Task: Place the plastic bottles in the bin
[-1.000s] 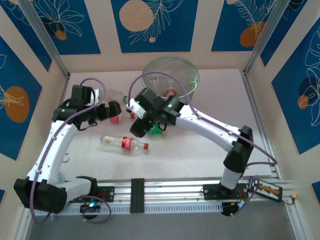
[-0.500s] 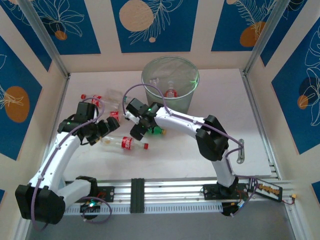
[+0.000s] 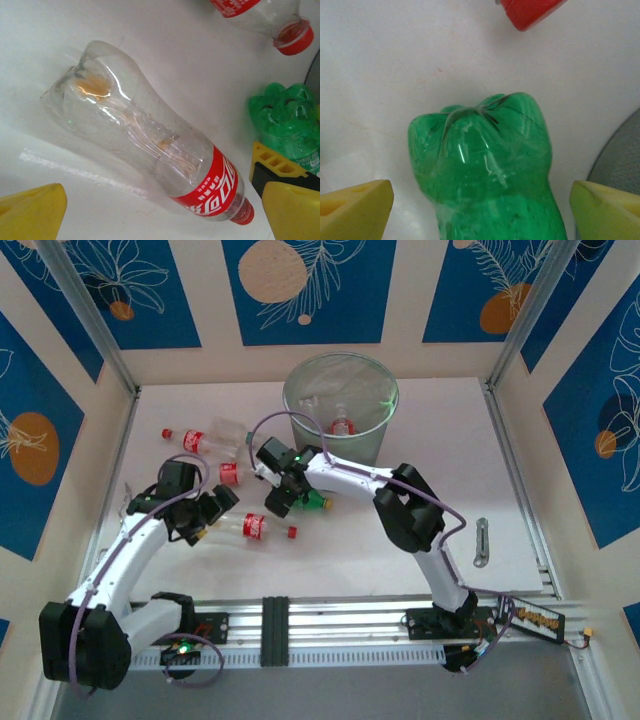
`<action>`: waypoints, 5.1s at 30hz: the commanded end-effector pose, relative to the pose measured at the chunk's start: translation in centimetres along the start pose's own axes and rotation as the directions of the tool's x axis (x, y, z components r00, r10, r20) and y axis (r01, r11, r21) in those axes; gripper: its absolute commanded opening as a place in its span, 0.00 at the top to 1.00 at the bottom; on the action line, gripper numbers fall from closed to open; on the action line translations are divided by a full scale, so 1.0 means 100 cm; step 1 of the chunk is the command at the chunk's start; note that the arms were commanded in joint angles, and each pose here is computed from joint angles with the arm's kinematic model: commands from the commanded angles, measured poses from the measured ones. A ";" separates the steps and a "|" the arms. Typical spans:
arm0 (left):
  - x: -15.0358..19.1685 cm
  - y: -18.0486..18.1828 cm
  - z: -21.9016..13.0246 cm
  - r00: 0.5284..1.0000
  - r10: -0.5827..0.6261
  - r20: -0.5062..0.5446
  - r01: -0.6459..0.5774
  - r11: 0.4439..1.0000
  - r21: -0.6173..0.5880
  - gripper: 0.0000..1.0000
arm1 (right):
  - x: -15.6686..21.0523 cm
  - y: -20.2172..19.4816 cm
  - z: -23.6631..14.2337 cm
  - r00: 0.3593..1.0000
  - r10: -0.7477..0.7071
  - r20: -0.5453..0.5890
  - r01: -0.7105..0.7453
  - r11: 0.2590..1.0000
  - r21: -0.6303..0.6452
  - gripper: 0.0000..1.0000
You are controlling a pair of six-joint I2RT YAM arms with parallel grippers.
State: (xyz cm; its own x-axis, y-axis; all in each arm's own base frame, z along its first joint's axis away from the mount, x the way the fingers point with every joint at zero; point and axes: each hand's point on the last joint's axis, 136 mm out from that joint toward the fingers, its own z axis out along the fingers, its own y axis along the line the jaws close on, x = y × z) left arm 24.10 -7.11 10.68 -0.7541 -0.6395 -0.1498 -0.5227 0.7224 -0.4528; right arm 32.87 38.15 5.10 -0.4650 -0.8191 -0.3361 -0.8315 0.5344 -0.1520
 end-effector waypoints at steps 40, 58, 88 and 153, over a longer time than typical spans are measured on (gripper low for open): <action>-0.005 0.012 0.037 0.989 -0.145 0.013 0.145 0.989 0.003 0.03 | -0.041 0.012 -0.059 0.994 -0.066 0.088 0.067 0.998 -0.010 0.19; -0.005 0.012 0.040 0.988 -0.157 0.015 0.157 0.988 0.010 0.03 | -0.017 0.019 0.022 0.997 -0.074 -0.005 0.074 0.997 0.005 0.20; -0.007 0.010 0.047 0.984 -0.177 0.010 0.177 0.984 0.021 0.06 | -0.084 0.018 -0.161 0.936 -0.078 0.342 0.075 0.997 0.023 0.39; -0.008 0.023 0.065 0.978 -0.209 0.023 0.209 0.978 -0.017 0.23 | -0.054 -0.173 -0.147 0.743 0.574 0.344 -0.535 0.818 -0.209 0.16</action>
State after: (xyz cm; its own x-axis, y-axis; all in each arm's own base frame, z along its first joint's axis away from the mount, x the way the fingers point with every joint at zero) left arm 26.31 -7.36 4.57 -0.6444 -0.7617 -0.0675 -0.6506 0.5925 -0.4751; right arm 45.84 30.51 18.54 -0.7648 -0.2378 -0.5988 -0.4594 0.8529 0.2480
